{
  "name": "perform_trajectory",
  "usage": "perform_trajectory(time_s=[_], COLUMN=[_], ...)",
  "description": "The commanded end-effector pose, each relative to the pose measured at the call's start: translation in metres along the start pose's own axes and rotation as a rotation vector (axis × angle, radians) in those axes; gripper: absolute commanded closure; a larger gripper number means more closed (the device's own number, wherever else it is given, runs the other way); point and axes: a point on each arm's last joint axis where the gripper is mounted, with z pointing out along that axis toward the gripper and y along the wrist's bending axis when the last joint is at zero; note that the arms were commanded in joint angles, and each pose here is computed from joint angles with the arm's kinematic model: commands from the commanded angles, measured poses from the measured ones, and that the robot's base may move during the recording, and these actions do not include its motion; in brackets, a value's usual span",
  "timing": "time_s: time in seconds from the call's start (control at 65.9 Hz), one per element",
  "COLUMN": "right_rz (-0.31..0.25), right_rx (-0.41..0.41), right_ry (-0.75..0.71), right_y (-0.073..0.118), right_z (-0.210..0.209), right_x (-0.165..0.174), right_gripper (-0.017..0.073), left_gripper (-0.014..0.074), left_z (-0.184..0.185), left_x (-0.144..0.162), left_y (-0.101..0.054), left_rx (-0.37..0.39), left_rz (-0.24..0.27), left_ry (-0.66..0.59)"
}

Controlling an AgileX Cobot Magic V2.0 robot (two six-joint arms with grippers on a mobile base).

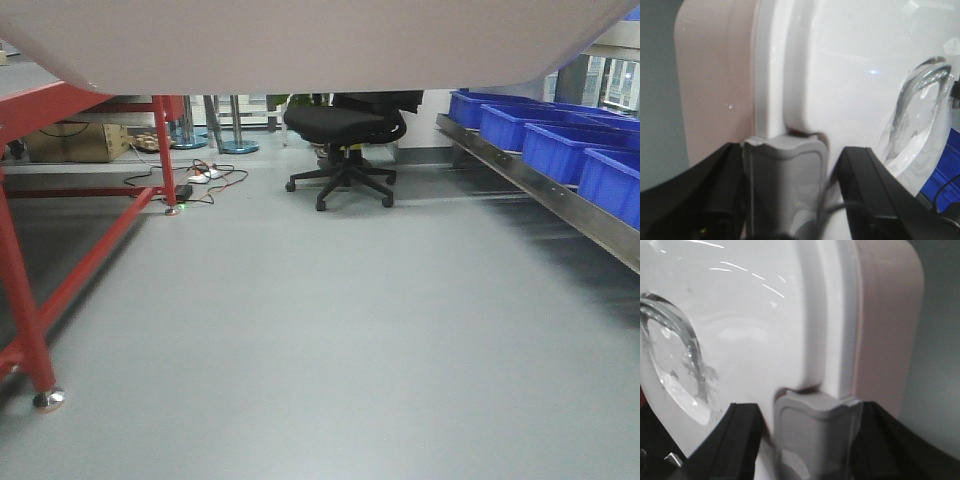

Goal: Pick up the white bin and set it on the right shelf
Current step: 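Carry the bin with both grippers, driving past the red table, then carry the bin with both grippers toward the steel rack of blue crates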

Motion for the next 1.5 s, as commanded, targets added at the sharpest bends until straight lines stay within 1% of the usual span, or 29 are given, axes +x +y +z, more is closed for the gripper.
perform_trajectory(time_s=[0.0,1.488], right_rz=[0.012,0.012], right_rx=[-0.208,-0.208], right_ry=[-0.064,-0.064], right_y=[0.0273,0.0273], right_z=[-0.0080,-0.0080], right_x=[-0.0101,-0.0101], right_gripper=[0.0252,0.0252], left_gripper=[0.0387,0.0387], left_z=[-0.0088,-0.0088], left_x=[-0.0087,-0.0087], left_y=[-0.0339,-0.0339], left_rx=[0.256,0.256], left_rz=[-0.002,-0.002], left_ry=[-0.032,-0.032])
